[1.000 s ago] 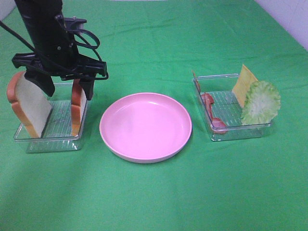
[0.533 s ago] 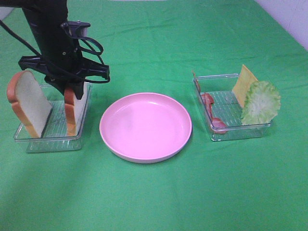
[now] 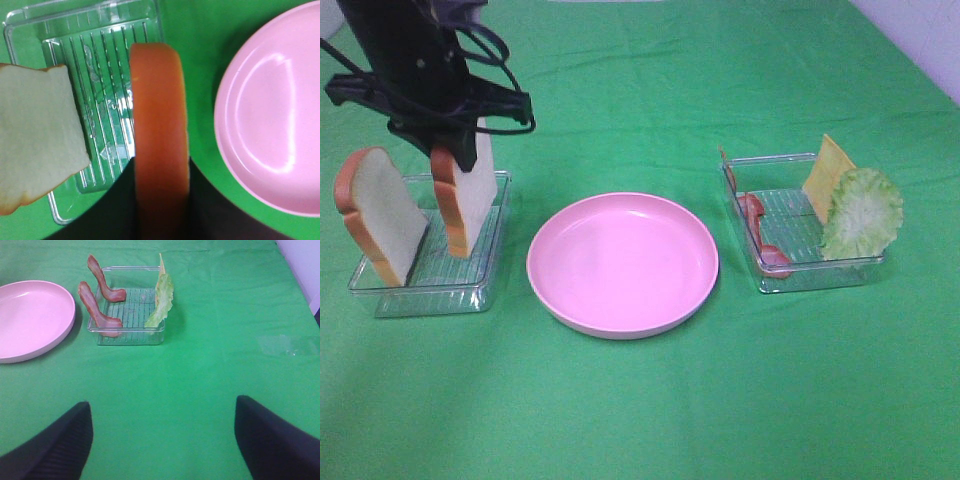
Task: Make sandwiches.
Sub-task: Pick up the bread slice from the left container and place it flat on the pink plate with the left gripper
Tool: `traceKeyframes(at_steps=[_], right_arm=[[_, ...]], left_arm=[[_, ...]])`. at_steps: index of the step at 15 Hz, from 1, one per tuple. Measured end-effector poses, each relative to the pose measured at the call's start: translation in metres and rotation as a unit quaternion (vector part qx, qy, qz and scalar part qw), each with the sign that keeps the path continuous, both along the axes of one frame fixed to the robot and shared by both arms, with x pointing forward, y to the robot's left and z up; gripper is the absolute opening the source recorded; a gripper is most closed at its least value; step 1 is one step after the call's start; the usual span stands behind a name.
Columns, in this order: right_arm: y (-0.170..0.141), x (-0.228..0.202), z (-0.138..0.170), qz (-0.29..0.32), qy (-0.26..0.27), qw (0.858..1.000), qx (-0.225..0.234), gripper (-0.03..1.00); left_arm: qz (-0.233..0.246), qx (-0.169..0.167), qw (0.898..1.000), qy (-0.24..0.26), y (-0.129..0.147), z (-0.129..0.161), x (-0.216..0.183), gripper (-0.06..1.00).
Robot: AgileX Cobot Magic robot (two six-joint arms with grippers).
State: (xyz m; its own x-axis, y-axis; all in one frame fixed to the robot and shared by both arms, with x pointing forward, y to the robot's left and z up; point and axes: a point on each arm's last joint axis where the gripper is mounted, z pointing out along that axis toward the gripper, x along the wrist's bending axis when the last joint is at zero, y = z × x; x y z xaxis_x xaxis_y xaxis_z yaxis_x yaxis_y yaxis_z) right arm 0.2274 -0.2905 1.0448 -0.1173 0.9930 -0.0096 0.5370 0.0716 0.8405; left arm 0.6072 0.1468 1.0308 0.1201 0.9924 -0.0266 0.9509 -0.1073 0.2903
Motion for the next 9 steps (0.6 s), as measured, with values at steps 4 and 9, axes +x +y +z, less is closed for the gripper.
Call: traceKeyframes(at_steps=[4, 9], right_arm=[[0.0, 0.0, 0.0, 0.0, 0.0, 1.0, 0.0, 0.75], [0.0, 0.0, 0.0, 0.0, 0.0, 1.0, 0.0, 0.75]], left_arm=[[-0.021, -0.112, 0.993, -0.025, 0.026, 0.047, -0.01, 0.2], [-0.055, -0.299, 0.953, -0.008, 0.043, 0.009, -0.012, 0.2]])
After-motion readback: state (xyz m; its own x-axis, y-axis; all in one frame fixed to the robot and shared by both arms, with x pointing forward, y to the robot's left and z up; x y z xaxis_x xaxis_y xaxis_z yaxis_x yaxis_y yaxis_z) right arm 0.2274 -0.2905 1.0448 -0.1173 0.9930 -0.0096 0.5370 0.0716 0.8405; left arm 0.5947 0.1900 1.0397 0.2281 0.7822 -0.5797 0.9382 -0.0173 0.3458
